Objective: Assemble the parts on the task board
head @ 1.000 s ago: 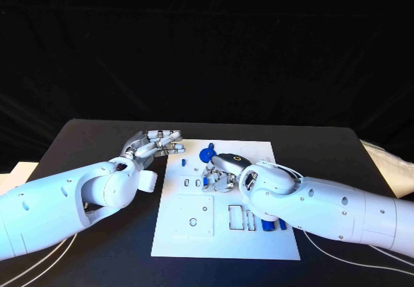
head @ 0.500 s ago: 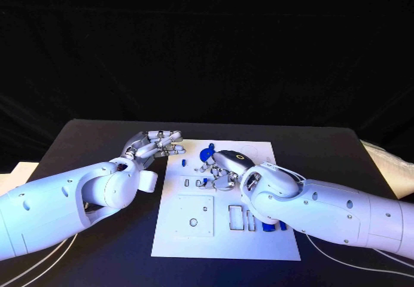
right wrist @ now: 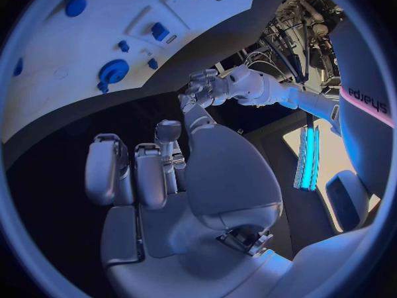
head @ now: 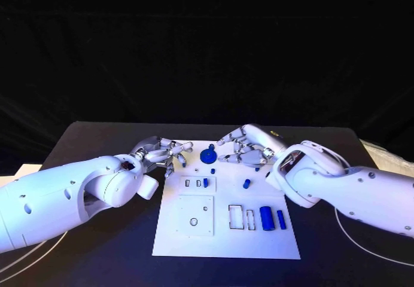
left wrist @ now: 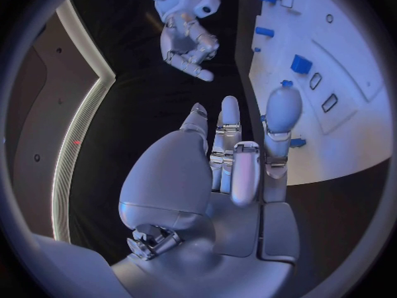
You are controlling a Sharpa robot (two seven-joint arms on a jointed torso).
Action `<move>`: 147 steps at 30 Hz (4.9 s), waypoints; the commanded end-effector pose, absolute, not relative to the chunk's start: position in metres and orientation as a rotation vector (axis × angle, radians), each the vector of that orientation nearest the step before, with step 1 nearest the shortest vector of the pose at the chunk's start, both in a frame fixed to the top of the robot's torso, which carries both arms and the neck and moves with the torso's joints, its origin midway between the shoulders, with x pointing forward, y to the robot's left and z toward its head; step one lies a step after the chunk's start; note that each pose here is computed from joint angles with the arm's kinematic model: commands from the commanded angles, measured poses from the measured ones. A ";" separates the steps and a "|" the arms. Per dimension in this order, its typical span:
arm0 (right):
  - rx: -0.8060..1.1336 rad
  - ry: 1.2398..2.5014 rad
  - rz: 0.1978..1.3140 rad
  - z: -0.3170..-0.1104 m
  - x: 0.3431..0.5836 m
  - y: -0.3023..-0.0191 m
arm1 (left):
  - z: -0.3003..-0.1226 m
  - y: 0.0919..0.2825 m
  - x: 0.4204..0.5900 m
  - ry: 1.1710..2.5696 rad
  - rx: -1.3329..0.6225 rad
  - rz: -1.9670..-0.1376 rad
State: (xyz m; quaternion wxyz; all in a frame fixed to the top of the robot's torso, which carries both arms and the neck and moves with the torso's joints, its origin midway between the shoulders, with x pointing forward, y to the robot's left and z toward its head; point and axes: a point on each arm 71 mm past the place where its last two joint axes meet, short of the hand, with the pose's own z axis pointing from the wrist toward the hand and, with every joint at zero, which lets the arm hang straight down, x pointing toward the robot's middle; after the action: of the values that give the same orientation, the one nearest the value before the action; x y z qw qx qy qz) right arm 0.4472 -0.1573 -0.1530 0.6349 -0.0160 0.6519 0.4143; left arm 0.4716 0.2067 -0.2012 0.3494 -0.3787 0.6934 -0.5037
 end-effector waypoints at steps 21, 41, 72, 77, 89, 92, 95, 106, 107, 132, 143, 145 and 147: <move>0.373 1.467 0.988 -0.133 0.466 -0.226 | -0.200 0.150 0.497 2.341 -0.181 -0.395; 0.379 1.508 0.969 -0.138 0.470 -0.223 | -0.206 0.124 0.512 2.395 -0.103 -0.341; 0.379 1.536 0.965 -0.141 0.472 -0.218 | -0.206 0.112 0.508 2.422 -0.049 -0.356; 0.379 1.539 0.963 -0.142 0.473 -0.218 | -0.206 0.112 0.508 2.421 -0.049 -0.357; 0.380 1.554 0.958 -0.144 0.474 -0.218 | -0.207 0.114 0.509 2.422 -0.076 -0.367; 0.380 1.557 0.958 -0.144 0.475 -0.218 | -0.207 0.116 0.509 2.427 -0.090 -0.374; 0.379 1.559 0.959 -0.144 0.475 -0.217 | -0.207 0.119 0.509 2.435 -0.112 -0.386; 0.377 1.564 0.962 -0.146 0.476 -0.215 | -0.203 0.133 0.509 2.359 -0.233 -0.426; 0.377 1.565 0.963 -0.146 0.476 -0.215 | -0.201 0.135 0.509 2.340 -0.252 -0.433; 0.374 1.584 0.964 -0.149 0.476 -0.214 | -0.209 0.141 0.501 2.321 -0.148 -0.346; 0.371 1.590 0.964 -0.149 0.477 -0.214 | -0.212 0.142 0.498 2.364 -0.094 -0.328; 0.370 1.589 0.964 -0.149 0.477 -0.214 | -0.212 0.142 0.498 2.366 -0.092 -0.328; 0.369 1.588 0.964 -0.149 0.477 -0.214 | -0.212 0.142 0.498 2.362 -0.096 -0.330</move>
State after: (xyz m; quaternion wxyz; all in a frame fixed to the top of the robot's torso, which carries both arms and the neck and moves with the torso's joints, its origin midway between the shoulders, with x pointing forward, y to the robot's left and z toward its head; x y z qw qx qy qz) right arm 0.4770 -0.2150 -0.1483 0.5878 0.1643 0.6765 0.4121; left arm 0.4991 0.1416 -0.2094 0.3760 -0.0524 0.9151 -0.1357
